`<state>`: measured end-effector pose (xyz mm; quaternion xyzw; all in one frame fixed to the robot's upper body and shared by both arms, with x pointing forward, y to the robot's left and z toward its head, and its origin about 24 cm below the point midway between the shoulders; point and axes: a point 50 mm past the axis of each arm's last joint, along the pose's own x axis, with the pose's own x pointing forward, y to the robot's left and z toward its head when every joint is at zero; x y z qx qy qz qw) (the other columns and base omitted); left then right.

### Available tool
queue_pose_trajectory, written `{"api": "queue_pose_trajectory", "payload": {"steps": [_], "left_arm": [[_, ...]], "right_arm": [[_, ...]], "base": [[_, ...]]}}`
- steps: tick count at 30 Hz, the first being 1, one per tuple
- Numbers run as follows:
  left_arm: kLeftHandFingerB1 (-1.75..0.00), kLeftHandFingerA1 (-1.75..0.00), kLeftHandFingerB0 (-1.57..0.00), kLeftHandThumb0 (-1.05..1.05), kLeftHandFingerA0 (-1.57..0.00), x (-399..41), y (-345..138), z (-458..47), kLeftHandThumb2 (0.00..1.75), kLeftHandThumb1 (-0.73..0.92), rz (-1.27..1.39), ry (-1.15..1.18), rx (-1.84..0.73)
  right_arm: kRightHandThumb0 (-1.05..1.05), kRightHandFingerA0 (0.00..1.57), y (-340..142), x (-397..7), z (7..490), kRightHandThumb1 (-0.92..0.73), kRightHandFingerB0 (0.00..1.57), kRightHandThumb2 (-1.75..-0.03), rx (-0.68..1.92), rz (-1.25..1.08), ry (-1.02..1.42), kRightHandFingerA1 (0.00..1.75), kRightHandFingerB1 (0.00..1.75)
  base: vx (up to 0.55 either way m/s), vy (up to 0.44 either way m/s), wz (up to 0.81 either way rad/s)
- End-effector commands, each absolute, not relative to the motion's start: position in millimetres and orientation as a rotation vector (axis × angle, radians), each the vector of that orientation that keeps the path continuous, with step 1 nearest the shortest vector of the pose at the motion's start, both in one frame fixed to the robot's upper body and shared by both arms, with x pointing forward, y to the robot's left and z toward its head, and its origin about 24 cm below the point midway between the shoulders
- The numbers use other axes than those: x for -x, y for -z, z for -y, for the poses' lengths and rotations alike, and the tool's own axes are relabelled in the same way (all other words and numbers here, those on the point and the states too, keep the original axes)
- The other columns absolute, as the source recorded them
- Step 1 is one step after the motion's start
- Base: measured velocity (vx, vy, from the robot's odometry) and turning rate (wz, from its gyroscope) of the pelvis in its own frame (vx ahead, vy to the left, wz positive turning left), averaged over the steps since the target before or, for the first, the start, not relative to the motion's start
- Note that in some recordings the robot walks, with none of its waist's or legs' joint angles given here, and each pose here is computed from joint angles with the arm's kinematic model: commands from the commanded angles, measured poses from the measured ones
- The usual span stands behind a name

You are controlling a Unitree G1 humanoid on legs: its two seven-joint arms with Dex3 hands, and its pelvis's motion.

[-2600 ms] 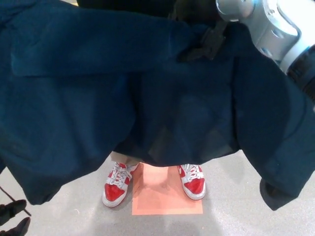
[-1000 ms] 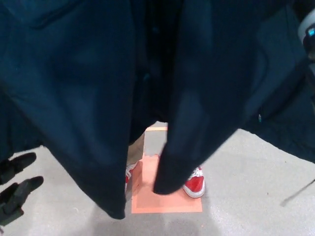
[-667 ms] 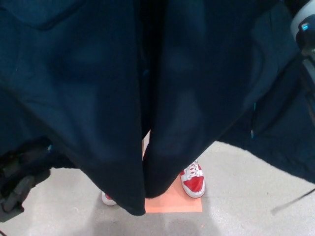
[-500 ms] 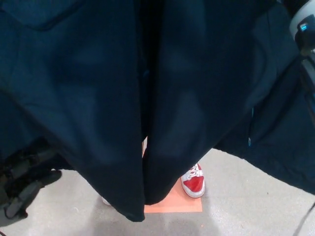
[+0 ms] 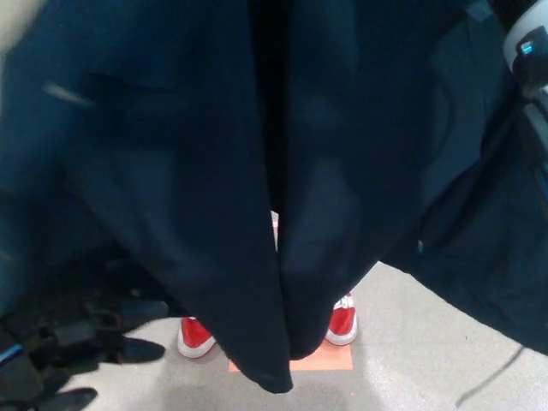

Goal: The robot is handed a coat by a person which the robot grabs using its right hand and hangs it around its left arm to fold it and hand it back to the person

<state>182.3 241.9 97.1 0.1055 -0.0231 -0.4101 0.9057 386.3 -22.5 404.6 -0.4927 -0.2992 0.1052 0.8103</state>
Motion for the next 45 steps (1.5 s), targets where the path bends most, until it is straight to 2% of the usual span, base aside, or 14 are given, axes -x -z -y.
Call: {"api": "queue_pose_trajectory", "payload": {"steps": [1,23,24,26,27,28,31,32,36,37,38,40,42,45], "left_arm": [[-0.35,-0.44,-0.25,-0.73,-0.40,-182.4,-99.3,-224.5,0.67,0.89,0.037,1.008,-0.215],[-0.31,-0.38,-0.15,-0.71,-0.22,-266.8,-65.3,-126.0,0.64,0.83,-0.081,1.017,-0.242],[-0.47,-0.49,-0.01,-0.36,-0.03,-272.2,-63.4,-118.3,1.09,0.53,-0.078,1.013,-0.242],[-0.47,-0.49,0.00,-0.36,-0.02,-277.6,-62.2,-110.6,1.09,0.53,-0.080,1.007,-0.247],[-0.47,-0.49,0.00,-0.37,-0.02,-282.7,-61.2,-106.8,1.08,0.52,-0.083,0.997,-0.250],[-0.30,-0.36,-0.17,-0.72,-0.21,-285.8,-60.7,-103.9,0.64,0.83,-0.085,0.990,-0.249],[-0.29,-0.35,-0.19,-0.75,-0.19,-294.7,-60.9,-94.8,0.65,0.82,-0.103,0.950,-0.279],[-0.46,-0.49,0.00,-0.37,-0.01,-298.3,-60.7,-90.9,1.05,0.46,-0.106,0.936,-0.295],[-0.46,-0.48,0.00,-0.35,0.00,-307.4,-58.9,-80.0,1.06,0.51,-0.112,0.925,-0.258],[-0.46,-0.48,0.00,-0.36,0.00,-310.0,-60.1,-74.2,1.06,0.50,-0.106,0.927,-0.257],[-0.46,-0.49,0.00,-0.36,0.00,-311.4,-61.1,-71.1,1.06,0.49,-0.103,0.931,-0.259],[-0.46,-0.48,0.00,-0.36,0.00,-314.2,-63.1,-64.4,1.07,0.51,-0.107,0.929,-0.269],[-0.47,-0.48,0.00,-0.35,0.00,-316.4,-64.2,-60.4,1.07,0.53,-0.101,0.926,-0.231],[-0.46,-0.48,0.00,-0.36,0.00,-322.1,-68.4,-55.8,1.06,0.49,-0.101,0.900,-0.261]], "right_arm": [[-0.34,1.06,-413.1,-380.5,18.4,-0.83,0.84,-0.64,1.040,0.713,-0.216,0.64,0.60],[-0.35,1.16,-424.3,-344.3,-53.0,-0.83,0.89,-0.65,0.911,0.814,-0.402,0.68,0.64],[-0.35,1.14,-423.0,-342.1,-58.2,-0.85,1.02,-0.66,0.934,0.818,-0.415,0.65,0.70],[-0.35,1.13,-421.9,-339.3,-62.9,-0.87,1.03,-0.66,0.978,0.840,-0.423,0.64,0.71],[-0.36,1.12,-421.4,-337.1,-65.5,-0.88,1.01,-0.66,0.980,0.867,-0.434,0.71,0.74],[-0.36,1.03,-421.1,-335.3,-67.2,-0.86,0.97,-0.66,0.993,0.899,-0.433,0.71,0.73],[-0.39,1.05,-420.5,-332.4,-73.5,-0.88,0.98,-0.67,0.966,0.873,-0.461,0.62,0.72],[-0.39,1.05,-420.0,-331.7,-75.8,-0.87,0.94,-0.66,0.941,0.852,-0.480,0.61,0.67],[-0.39,0.89,-415.0,-328.6,-83.5,-0.86,0.63,-0.66,0.955,0.880,-0.480,0.49,0.43],[-0.32,0.85,-411.3,-327.6,-87.1,-0.69,0.67,-1.06,0.931,0.874,-0.516,0.76,0.69],[-0.36,0.91,-410.0,-326.7,-89.1,-0.86,0.76,-0.66,0.931,0.876,-0.525,0.63,0.54],[-0.39,0.87,-408.4,-324.4,-94.3,-0.71,0.57,-1.05,0.903,0.843,-0.565,0.74,0.64],[-0.39,1.00,-406.6,-322.5,-98.0,-0.84,0.65,-0.65,0.874,0.838,-0.581,0.63,0.49],[-0.40,1.04,-405.3,-317.8,-104.5,-0.87,0.73,-0.66,0.847,0.840,-0.617,0.67,0.54]], "base": [[0.00,0.000,0.00],[0.00,0.000,0.00],[0.00,0.000,0.00],[0.00,0.000,0.00],[0.00,0.000,0.00],[0.00,0.000,0.00],[0.00,0.000,0.00],[0.00,0.000,0.00],[0.00,0.000,0.00],[0.00,0.000,0.00],[0.00,0.000,0.00],[0.00,0.000,0.00],[0.00,0.000,0.00],[0.00,0.000,0.00]]}}
